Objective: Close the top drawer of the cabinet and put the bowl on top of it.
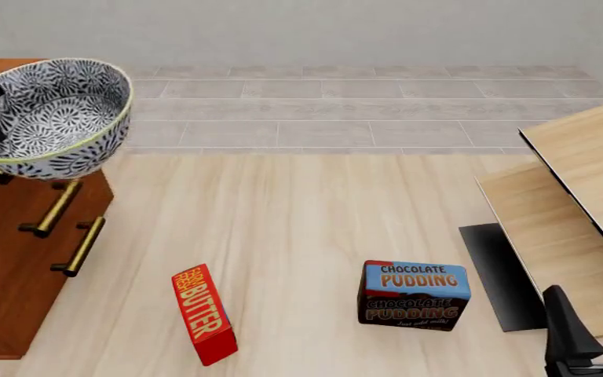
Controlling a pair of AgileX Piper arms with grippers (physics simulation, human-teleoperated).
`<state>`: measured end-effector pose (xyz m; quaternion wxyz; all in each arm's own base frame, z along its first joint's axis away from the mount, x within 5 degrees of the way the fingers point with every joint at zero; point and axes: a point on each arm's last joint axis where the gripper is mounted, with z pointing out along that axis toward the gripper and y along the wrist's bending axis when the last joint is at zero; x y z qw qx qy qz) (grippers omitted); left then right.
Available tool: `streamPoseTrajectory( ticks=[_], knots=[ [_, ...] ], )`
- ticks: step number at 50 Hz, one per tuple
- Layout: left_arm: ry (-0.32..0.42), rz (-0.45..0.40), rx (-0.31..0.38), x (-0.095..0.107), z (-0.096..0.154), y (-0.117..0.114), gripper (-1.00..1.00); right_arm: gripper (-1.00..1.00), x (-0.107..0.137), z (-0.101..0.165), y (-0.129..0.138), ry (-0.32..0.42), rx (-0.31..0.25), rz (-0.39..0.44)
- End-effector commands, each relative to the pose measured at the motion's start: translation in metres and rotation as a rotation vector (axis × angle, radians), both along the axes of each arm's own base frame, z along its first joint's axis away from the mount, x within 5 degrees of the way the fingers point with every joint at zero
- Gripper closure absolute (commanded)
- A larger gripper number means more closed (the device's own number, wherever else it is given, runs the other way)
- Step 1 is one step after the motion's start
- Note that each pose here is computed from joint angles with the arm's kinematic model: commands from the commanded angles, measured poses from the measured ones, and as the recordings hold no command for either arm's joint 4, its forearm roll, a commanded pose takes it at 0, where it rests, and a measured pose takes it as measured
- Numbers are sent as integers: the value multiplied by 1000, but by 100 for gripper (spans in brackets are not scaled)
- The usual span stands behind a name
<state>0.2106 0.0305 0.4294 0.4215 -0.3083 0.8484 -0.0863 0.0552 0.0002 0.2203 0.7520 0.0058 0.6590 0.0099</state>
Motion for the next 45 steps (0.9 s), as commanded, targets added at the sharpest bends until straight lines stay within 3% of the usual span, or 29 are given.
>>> streamPoseTrajectory(
  ticks=[1,6,11,13,14,28,32,34,45],
  knots=[
    [-37,116,-8,-16,36,19,100,-100,0,0,0,0,-2,-1],
    [-59,159,-8,-21,52,26,100,-100,0,0,0,0,-2,0],
    [-95,260,-21,-27,78,42,100,-100,0,0,0,0,-3,1],
    [-104,248,-22,-24,82,40,100,-100,0,0,0,1,-3,1],
    [-103,299,-16,-28,84,50,100,-100,0,0,0,0,-2,0],
    [-107,430,-65,-18,86,76,100,-100,0,1,0,0,1,-3],
    [-97,501,-71,-18,83,94,100,-100,0,0,-1,-1,4,-9],
    [-96,489,-81,-14,83,91,100,-100,0,0,0,-1,4,-8],
    [-67,594,-109,-5,73,123,100,-100,0,1,0,-1,1,-8]
  ],
)
